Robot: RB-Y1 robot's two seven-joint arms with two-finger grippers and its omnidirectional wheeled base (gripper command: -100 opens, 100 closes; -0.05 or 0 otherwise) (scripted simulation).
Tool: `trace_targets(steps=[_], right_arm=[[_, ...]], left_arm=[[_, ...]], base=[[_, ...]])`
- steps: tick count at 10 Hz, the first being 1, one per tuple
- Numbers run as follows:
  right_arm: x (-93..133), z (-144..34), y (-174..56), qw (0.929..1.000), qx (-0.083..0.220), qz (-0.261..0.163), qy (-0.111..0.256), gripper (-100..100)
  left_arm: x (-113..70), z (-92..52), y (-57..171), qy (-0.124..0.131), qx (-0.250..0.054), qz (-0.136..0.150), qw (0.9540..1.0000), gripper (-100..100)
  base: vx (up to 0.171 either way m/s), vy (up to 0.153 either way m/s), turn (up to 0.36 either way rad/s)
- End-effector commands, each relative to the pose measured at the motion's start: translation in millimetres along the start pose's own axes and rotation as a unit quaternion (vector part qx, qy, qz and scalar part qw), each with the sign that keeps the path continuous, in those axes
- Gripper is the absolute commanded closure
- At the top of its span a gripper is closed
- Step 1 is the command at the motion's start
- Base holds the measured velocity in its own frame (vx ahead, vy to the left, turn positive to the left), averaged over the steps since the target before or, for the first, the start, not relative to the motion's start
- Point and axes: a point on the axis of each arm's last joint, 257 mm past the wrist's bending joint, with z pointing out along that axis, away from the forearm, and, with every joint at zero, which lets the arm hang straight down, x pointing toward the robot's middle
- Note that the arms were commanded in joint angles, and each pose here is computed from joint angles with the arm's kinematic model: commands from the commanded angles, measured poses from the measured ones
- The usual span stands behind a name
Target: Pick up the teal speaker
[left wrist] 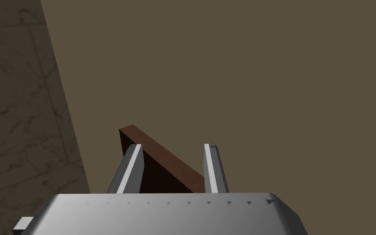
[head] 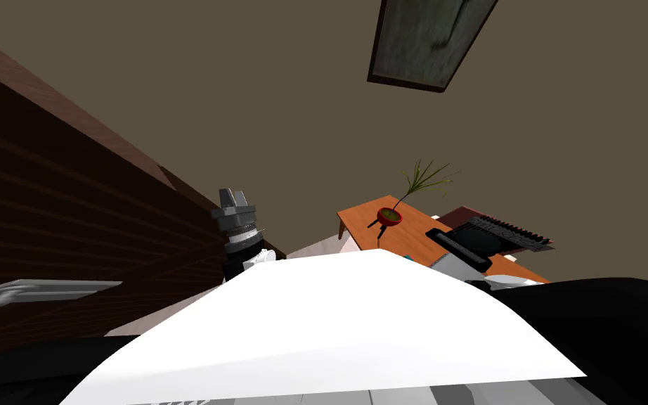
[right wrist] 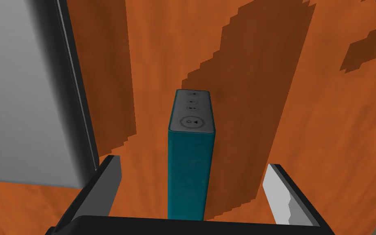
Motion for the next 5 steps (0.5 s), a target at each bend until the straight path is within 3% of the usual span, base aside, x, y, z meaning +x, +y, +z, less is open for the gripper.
trace_targets(steps=[1,2,3,5], right_arm=[[0.0,0.0,0.0,1.0000,0.000,0.000,0.000,-100],[-1.9,0.1,-0.2,1.0000,0.000,0.000,-0.001,0],[-2.2,10.2,7.1,1.0000,0.000,0.003,-0.004,-100],[-2.4,17.6,12.8,1.0000,0.001,0.005,-0.007,-100]], left_arm=[[0.0,0.0,0.0,0.000,0.000,0.000,1.0000,0],[0.0,0.0,0.0,0.000,0.000,0.000,1.0000,0],[0.0,0.0,0.0,0.000,0.000,0.000,1.0000,0],[0.0,0.0,0.0,0.000,0.000,0.000,1.0000,0]], base=[[0.088,-0.010,0.069],[0.016,-0.004,-0.008],[0.001,-0.027,0.033],[-0.019,-0.042,0.038]])
